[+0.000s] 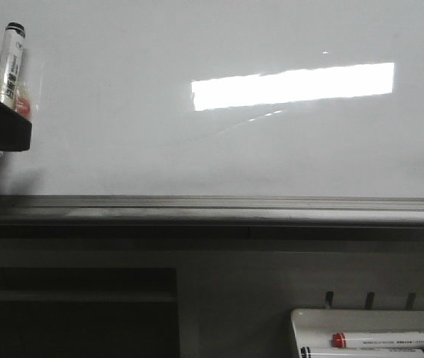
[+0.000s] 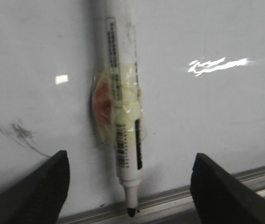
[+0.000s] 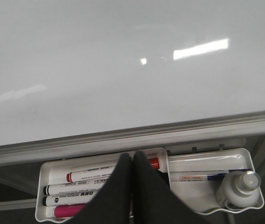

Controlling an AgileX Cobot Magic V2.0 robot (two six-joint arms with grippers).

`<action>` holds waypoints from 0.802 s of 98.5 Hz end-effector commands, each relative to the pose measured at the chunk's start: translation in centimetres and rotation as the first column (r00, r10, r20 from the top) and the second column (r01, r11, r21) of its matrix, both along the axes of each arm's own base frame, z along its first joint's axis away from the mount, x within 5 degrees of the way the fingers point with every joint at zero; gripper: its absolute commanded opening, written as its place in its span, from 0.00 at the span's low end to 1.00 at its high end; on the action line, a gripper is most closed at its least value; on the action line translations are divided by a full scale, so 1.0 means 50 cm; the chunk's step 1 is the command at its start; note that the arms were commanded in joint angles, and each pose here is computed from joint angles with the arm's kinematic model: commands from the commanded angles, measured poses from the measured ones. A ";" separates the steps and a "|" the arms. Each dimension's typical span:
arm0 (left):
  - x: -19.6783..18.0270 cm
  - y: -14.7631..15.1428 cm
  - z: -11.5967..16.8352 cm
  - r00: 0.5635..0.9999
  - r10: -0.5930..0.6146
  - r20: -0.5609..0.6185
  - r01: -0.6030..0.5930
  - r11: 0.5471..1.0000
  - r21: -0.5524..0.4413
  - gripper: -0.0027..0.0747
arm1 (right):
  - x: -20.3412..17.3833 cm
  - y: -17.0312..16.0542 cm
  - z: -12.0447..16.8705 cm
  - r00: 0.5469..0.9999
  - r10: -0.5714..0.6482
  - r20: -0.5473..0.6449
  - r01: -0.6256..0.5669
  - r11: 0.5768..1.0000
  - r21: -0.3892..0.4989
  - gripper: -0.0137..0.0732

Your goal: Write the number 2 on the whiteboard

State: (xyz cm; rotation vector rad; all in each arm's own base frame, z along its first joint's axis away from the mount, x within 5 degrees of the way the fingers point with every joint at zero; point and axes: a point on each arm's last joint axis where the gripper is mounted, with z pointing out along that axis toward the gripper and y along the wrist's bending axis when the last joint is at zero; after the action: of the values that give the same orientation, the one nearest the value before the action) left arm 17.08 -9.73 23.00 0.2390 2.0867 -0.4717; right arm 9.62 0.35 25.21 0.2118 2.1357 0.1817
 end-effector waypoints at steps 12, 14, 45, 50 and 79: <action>0.024 -0.006 0.022 0.994 0.049 0.101 -0.044 0.998 -0.047 0.63 | 0.011 0.003 0.032 0.995 0.016 0.099 -0.015 1.000 -0.008 0.10; 0.024 -0.005 0.023 0.993 0.051 0.105 -0.046 0.998 -0.048 0.60 | 0.011 0.003 0.032 0.995 0.016 0.097 -0.016 1.000 -0.008 0.10; 0.028 -0.005 0.031 0.986 0.042 0.163 -0.037 0.999 -0.033 0.01 | 0.009 0.004 0.029 0.997 0.022 0.078 -0.021 1.000 -0.007 0.10; 0.027 -0.006 0.031 0.985 0.031 0.168 -0.028 0.999 -0.021 0.01 | 0.009 0.006 0.029 0.996 0.033 0.078 -0.032 0.999 -0.009 0.10; -0.030 -0.043 0.055 0.925 -0.267 0.269 0.229 0.960 0.164 0.01 | -0.011 0.089 0.090 0.847 0.505 0.163 -0.498 0.863 -0.087 0.10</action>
State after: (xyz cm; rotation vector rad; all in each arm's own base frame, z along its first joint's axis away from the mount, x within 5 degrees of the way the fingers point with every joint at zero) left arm 16.32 -11.11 23.71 0.5132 1.9551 -0.4161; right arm 9.06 3.38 26.83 -0.2135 2.1138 0.3573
